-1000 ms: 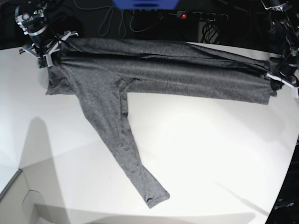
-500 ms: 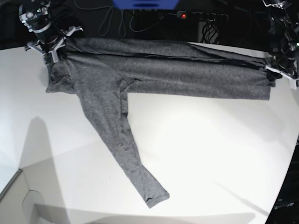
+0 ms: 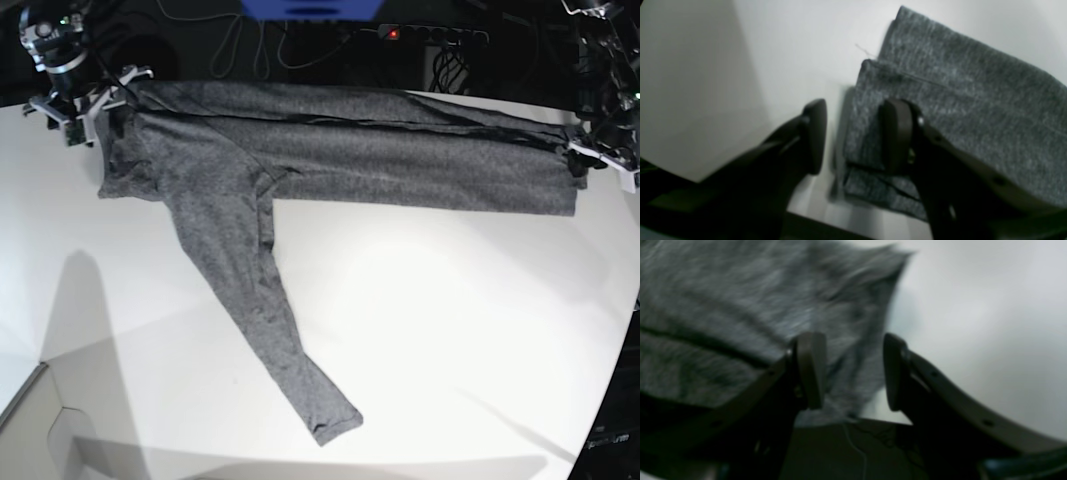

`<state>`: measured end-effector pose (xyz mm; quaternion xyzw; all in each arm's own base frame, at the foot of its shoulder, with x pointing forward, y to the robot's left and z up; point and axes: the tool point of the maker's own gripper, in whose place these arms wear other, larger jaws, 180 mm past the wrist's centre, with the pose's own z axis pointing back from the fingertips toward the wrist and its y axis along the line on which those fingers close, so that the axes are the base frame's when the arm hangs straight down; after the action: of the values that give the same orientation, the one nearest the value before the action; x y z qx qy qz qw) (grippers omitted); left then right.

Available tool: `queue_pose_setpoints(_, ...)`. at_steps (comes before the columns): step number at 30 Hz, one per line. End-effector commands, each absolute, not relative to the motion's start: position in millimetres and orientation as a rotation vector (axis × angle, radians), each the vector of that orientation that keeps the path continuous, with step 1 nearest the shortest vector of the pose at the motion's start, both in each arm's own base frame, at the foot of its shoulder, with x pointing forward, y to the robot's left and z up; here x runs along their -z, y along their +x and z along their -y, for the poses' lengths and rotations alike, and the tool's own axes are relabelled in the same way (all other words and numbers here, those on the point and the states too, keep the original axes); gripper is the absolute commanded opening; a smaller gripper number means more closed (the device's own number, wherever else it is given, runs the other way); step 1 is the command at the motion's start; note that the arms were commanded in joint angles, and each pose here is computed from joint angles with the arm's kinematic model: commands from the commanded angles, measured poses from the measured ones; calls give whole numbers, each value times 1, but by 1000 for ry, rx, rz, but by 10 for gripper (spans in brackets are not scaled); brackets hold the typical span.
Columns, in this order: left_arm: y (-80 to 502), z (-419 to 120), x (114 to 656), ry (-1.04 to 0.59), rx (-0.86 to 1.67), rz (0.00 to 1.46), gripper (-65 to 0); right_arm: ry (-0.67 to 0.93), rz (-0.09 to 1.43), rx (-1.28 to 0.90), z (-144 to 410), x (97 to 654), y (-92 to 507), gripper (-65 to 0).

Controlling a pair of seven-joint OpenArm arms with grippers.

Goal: Layout the t-shirt on the table in an organized manner, then fold the t-shirt properly
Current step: 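Lay the folded edge down and open the right gripper, then move the right gripper to the loose sleeve and grasp its cuff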

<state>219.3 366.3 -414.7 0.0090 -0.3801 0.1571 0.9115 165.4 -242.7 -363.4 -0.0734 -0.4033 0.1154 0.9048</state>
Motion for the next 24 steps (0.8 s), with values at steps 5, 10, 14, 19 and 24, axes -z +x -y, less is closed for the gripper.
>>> queue_pose_setpoints(5,221,-375,403,37,-312,815,-379,-155,963,-206,247,336,192,-363)
queue_pose_setpoints(10,221,-374,404,35,-314,813,-379,-140,963,-217,234,328,236,-363)
queue_pose_setpoints(14,222,-375,403,37,-312,816,-379,-106,973,-261,211,316,281,-362)
queue_pose_setpoints(19,225,-372,403,27,-304,821,-378,4,956,-334,170,318,343,-362)
queue_pose_setpoints(24,229,-354,402,-36,-211,833,-378,158,919,-407,122,334,404,-361)
